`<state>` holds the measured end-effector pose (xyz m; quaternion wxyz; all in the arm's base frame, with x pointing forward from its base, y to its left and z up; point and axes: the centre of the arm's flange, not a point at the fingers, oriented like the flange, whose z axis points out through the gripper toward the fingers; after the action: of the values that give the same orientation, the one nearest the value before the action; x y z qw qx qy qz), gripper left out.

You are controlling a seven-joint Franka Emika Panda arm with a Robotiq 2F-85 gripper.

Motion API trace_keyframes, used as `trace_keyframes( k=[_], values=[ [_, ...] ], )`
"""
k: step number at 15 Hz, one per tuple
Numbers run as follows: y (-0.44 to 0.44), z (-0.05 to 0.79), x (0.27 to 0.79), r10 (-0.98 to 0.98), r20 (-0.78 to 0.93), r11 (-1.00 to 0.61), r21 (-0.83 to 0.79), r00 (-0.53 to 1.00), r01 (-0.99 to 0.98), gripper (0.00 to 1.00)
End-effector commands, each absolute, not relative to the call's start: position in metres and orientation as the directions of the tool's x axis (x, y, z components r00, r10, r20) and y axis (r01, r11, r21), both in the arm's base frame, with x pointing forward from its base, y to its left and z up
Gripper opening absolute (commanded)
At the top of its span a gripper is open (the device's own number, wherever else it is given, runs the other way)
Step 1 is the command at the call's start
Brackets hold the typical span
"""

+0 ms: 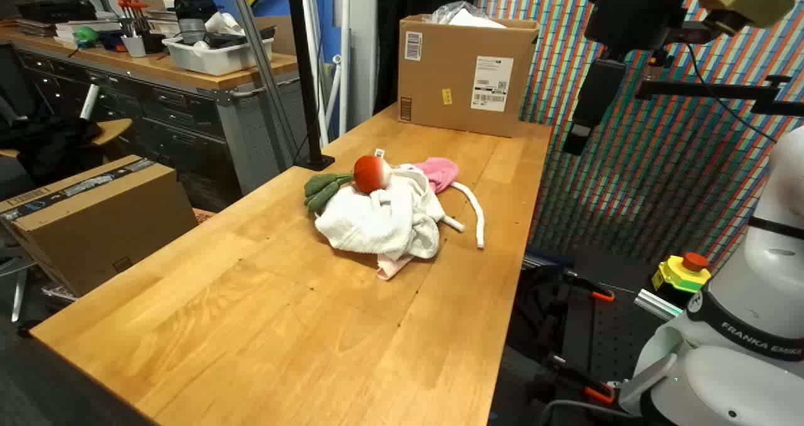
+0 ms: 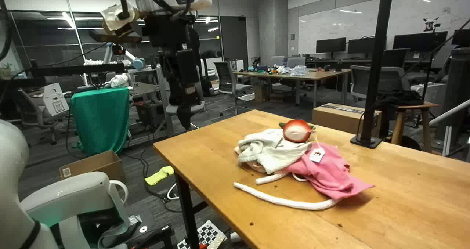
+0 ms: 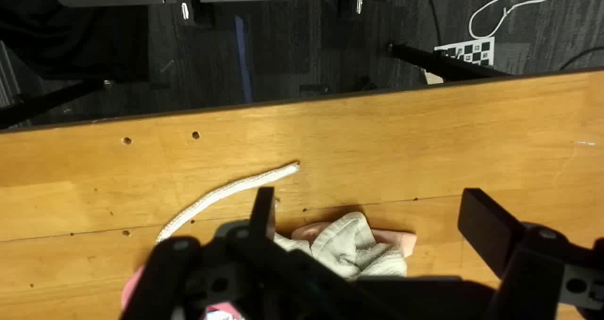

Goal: Spread the objects across on the table

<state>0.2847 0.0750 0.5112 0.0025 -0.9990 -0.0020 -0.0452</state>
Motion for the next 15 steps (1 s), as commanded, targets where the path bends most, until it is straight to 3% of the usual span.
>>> trace_keyframes(
  k=[1,7,15],
  values=[
    [0.075,0.513,0.285,0.004,0.094,-1.0,-0.005,0.996,0.004,1.0],
    [0.079,0.514,0.292,0.007,0.098,-1.0,0.007,0.995,0.007,1.0],
    [0.114,0.526,0.354,0.067,0.162,-0.997,0.05,0.985,0.06,1.0]
  ],
)
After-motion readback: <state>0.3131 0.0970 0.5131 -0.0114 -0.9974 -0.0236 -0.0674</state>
